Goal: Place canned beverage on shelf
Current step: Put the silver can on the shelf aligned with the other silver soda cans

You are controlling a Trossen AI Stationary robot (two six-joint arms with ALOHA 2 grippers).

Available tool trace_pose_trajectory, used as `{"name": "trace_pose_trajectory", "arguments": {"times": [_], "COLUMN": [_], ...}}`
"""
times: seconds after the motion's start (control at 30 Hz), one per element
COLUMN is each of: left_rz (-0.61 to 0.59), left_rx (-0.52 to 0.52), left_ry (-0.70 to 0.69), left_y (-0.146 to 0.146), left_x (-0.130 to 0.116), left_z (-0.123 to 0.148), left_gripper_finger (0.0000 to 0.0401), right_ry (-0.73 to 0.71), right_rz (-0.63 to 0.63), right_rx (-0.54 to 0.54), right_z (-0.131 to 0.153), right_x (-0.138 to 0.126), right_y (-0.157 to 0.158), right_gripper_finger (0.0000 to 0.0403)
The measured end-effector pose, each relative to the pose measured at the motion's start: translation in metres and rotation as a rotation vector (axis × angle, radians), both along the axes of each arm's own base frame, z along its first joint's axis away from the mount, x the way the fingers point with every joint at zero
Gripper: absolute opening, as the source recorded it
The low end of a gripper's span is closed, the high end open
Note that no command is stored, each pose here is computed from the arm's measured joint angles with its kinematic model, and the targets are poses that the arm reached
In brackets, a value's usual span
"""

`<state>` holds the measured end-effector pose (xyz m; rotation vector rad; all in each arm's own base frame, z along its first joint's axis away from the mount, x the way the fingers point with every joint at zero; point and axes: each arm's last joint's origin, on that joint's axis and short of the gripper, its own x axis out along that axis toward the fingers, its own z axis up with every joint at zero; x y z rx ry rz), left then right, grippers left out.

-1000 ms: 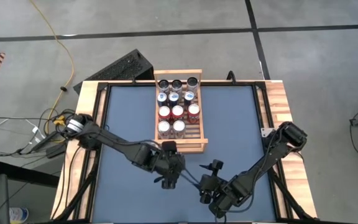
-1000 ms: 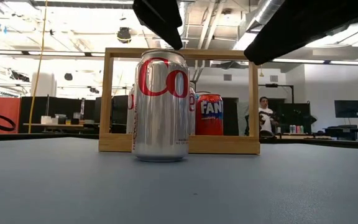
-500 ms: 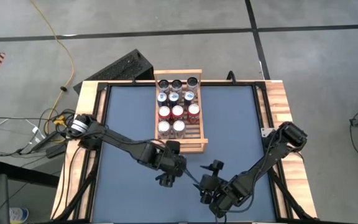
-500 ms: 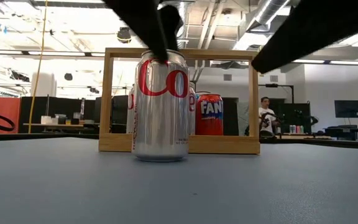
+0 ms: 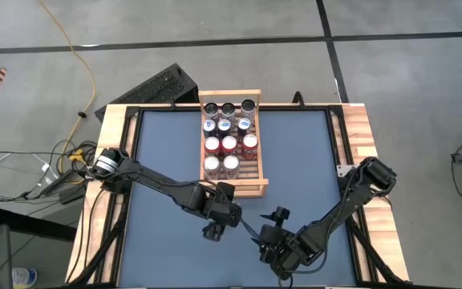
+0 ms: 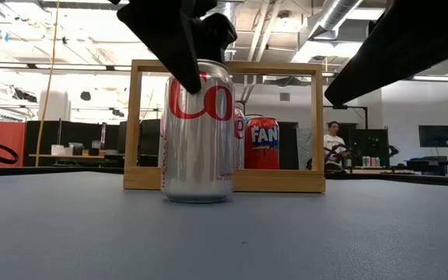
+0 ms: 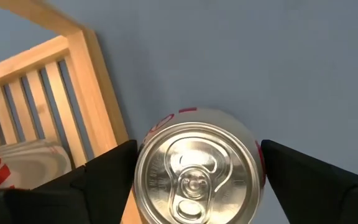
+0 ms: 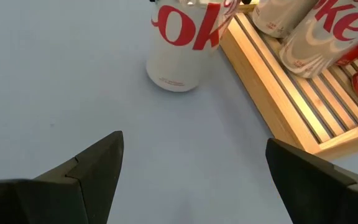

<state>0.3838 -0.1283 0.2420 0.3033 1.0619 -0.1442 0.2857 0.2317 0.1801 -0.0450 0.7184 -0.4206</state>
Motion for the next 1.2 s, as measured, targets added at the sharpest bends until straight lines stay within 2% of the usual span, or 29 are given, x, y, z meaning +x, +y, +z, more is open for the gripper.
{"name": "trace_pose_trajectory", "arguments": {"times": [0.27,0.57,0.7,0.83,1.07,1.2], "left_rz": [-0.087,-0.496,-0.586,-0.624,-0.872,-1.001], "left_rx": [0.051,0.253,0.293,0.271,0.305,0.375], "left_ry": [0.026,0.036,0.015,-0.013,-0.051,-0.082], "left_y": [-0.001,-0.018,-0.025,-0.028,-0.032,-0.034], "left_x": [-0.002,-0.009,-0.010,-0.009,-0.008,-0.007], "left_z": [-0.001,-0.001,0.000,0.001,0.002,0.003], "left_gripper_finger": [0.0272,0.0276,0.0276,0.0277,0.0277,0.0277], "right_ry": [-0.012,-0.074,-0.094,-0.108,-0.113,-0.129], "right_rz": [-0.015,-0.088,-0.011,0.044,0.065,0.126], "right_rx": [0.019,0.119,0.064,-0.006,0.000,-0.029], "right_z": [0.000,0.001,0.003,0.005,0.007,0.010], "right_x": [0.000,-0.002,-0.004,-0.006,0.000,0.006], "right_y": [0.000,0.004,0.014,0.019,0.018,0.020], "right_gripper_finger": [0.0363,0.0363,0.0363,0.0363,0.0363,0.0363]}}
